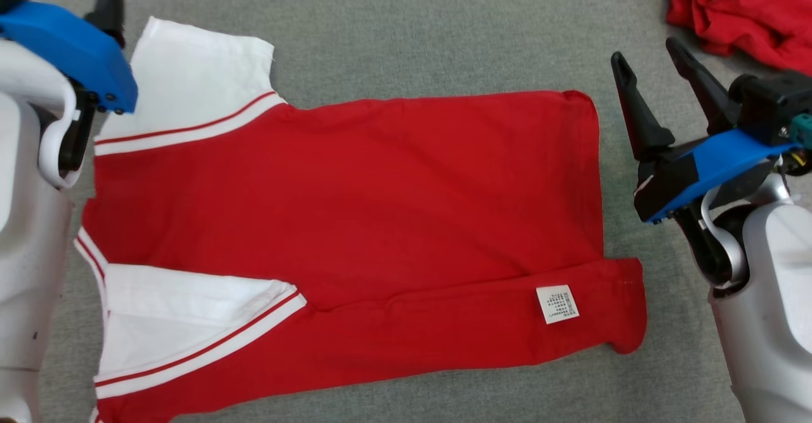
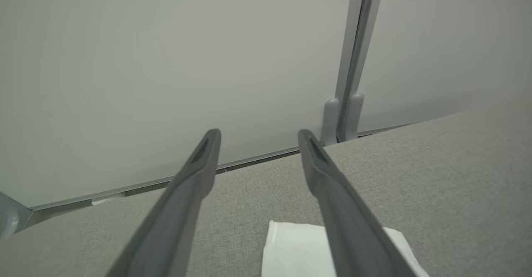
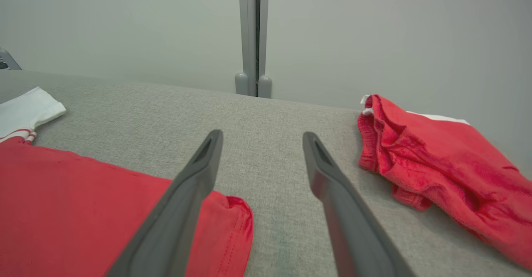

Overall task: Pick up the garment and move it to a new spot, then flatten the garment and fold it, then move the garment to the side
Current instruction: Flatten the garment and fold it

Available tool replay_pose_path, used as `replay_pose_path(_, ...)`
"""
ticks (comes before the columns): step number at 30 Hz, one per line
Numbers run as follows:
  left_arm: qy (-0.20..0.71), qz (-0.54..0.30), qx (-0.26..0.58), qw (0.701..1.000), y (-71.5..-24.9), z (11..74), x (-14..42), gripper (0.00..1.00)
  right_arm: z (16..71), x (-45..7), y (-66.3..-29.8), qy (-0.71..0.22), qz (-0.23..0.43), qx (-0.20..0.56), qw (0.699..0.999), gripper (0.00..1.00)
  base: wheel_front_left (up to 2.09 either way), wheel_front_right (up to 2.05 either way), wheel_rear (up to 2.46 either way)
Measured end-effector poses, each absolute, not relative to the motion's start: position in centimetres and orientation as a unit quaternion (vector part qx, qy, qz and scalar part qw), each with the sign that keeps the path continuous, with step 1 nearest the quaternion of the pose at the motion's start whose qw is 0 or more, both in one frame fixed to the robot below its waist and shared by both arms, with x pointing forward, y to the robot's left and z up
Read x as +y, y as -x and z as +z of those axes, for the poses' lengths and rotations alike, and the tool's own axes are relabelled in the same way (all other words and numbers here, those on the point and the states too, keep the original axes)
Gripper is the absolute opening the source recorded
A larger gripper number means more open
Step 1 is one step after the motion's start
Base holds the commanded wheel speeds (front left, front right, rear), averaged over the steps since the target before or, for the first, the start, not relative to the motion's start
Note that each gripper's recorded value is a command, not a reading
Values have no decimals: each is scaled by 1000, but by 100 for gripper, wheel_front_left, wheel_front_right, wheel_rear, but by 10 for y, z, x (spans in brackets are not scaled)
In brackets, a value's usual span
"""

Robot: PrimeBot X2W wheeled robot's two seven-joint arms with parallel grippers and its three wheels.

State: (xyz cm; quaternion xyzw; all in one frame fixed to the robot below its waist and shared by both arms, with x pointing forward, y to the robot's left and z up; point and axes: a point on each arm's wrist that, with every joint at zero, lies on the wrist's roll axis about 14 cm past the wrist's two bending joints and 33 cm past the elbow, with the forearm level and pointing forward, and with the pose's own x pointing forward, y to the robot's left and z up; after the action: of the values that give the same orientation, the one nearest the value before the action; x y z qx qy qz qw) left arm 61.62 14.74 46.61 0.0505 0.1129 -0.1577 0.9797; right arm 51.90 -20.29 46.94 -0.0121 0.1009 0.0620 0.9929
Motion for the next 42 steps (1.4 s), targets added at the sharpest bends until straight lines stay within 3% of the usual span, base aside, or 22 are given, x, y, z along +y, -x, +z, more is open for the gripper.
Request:
replay_pose_path(11, -89, -192, 273, 938, -615, 364, 137, 100, 442, -204, -532, 14, 64, 122, 990, 100, 0, 0, 0)
replay_pose_path(23, -56, -187, 357, 914, -608, 328, 140, 100, 433, -202, -539, 12, 69, 129, 989, 100, 0, 0, 0)
replay_pose_path(24, -51, -186, 361, 913, -608, 327, 140, 97, 433, -202, -540, 13, 70, 130, 989, 100, 0, 0, 0)
replay_pose_path(25, -50, -186, 363, 912, -607, 327, 140, 48, 434, -202, -540, 14, 71, 130, 989, 100, 0, 0, 0)
replay_pose_path(26, -54, -189, 363, 911, -607, 328, 139, 34, 435, -202, -541, 14, 72, 130, 989, 100, 0, 0, 0)
replay_pose_path(27, -56, -190, 364, 910, -606, 328, 139, 1, 436, -201, -541, 14, 74, 131, 989, 100, 0, 0, 0)
replay_pose_path(42, -75, -206, 285, 933, -602, 374, 137, 0, 421, -195, -522, 8, 101, 219, 970, 100, 0, 0, 0)
